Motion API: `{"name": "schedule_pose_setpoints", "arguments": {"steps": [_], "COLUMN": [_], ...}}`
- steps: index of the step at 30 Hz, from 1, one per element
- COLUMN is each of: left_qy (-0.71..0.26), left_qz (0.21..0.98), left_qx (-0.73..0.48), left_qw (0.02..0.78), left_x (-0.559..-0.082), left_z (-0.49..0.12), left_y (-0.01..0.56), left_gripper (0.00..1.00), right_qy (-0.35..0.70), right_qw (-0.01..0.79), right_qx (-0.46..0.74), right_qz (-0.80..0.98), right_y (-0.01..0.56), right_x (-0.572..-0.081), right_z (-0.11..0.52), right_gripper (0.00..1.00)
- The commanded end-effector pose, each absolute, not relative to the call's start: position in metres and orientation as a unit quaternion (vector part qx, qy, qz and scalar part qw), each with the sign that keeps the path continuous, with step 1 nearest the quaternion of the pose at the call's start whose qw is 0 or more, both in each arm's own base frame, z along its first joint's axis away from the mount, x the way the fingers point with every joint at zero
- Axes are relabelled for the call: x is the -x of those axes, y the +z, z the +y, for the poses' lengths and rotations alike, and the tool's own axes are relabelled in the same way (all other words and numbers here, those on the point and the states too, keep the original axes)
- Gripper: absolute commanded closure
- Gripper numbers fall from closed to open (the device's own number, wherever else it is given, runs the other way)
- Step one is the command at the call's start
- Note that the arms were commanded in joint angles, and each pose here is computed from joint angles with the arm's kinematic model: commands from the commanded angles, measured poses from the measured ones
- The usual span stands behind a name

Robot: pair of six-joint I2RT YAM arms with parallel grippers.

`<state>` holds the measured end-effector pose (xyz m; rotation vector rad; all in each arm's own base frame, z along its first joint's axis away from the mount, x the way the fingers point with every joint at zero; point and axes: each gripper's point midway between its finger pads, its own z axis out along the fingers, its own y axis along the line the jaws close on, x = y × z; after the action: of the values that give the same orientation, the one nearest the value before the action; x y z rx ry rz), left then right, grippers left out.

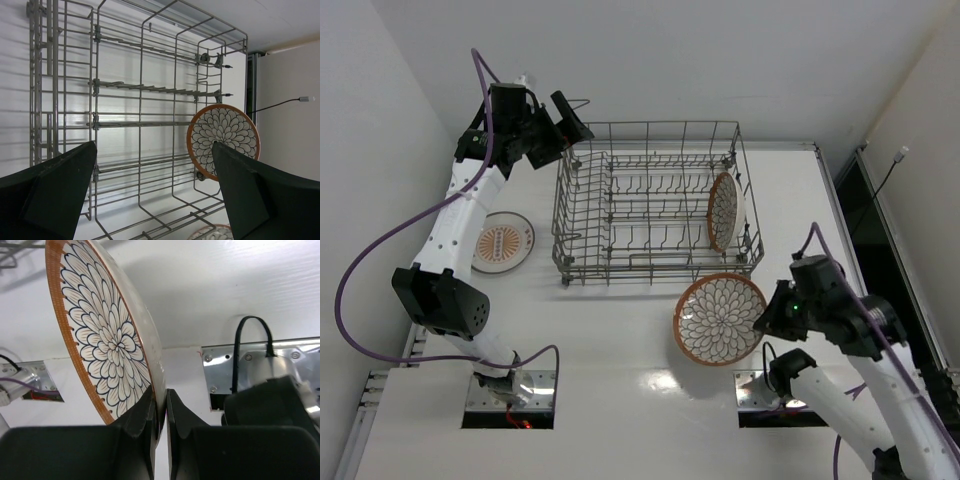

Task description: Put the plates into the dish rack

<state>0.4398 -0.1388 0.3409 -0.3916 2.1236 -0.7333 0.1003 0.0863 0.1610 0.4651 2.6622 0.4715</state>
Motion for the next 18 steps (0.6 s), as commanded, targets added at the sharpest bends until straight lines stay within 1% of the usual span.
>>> {"name": "schedule_pose_setpoints", "arguments": {"steps": [1,3,6,8,10,11,12,13,15,16,18], "left_qy": [-0.298,-0.297,-0.296,-0.294,-0.294,-0.296,-0.296,-0.296,-0.299,-0.298,-0.3], "left_qz": [0.837,0.839,0.841,0.844,0.844,0.843,0.844,0.844,0.844,0.846,0.843], "left_qx": [0.159,0.16,0.161,0.162,0.162,0.166,0.167,0.167,0.164,0.165,0.164], "left_qw": [0.43,0.426,0.423,0.418,0.418,0.417,0.416,0.416,0.415,0.411,0.415], "left_x": [-0.441,-0.444,-0.446,-0.447,-0.45,-0.45,-0.453,-0.453,-0.455,-0.456,-0.456], "left_z": [-0.136,-0.136,-0.136,-0.137,-0.137,-0.137,-0.138,-0.138,-0.14,-0.14,-0.14], "left_y": [0.355,0.351,0.347,0.344,0.344,0.344,0.343,0.342,0.343,0.341,0.345], "left_gripper": [0.0,0.0,0.0,0.0,0.0,0.0,0.0,0.0,0.0,0.0,0.0], "right_qy": [0.184,0.201,0.219,0.202,0.169,0.142,0.11,0.108,0.065,0.061,0.038], "right_qw": [0.259,0.305,0.322,0.339,0.377,0.377,0.397,0.422,0.438,0.456,0.479], "right_qx": [-0.16,-0.151,-0.165,-0.174,-0.19,-0.192,-0.203,-0.205,-0.204,-0.205,-0.199], "right_qz": [0.934,0.919,0.906,0.902,0.89,0.895,0.888,0.877,0.873,0.864,0.854], "right_y": [0.212,0.242,0.264,0.278,0.298,0.301,0.309,0.329,0.34,0.355,0.367], "right_x": [-0.094,-0.097,-0.102,-0.114,-0.13,-0.144,-0.155,-0.165,-0.195,-0.205,-0.227], "right_z": [0.076,0.074,0.077,0.072,0.059,0.056,0.046,0.043,0.039,0.038,0.037], "right_gripper": [1.0,1.0,1.0,1.0,1.0,1.0,1.0,1.0,1.0,1.0,1.0]}}
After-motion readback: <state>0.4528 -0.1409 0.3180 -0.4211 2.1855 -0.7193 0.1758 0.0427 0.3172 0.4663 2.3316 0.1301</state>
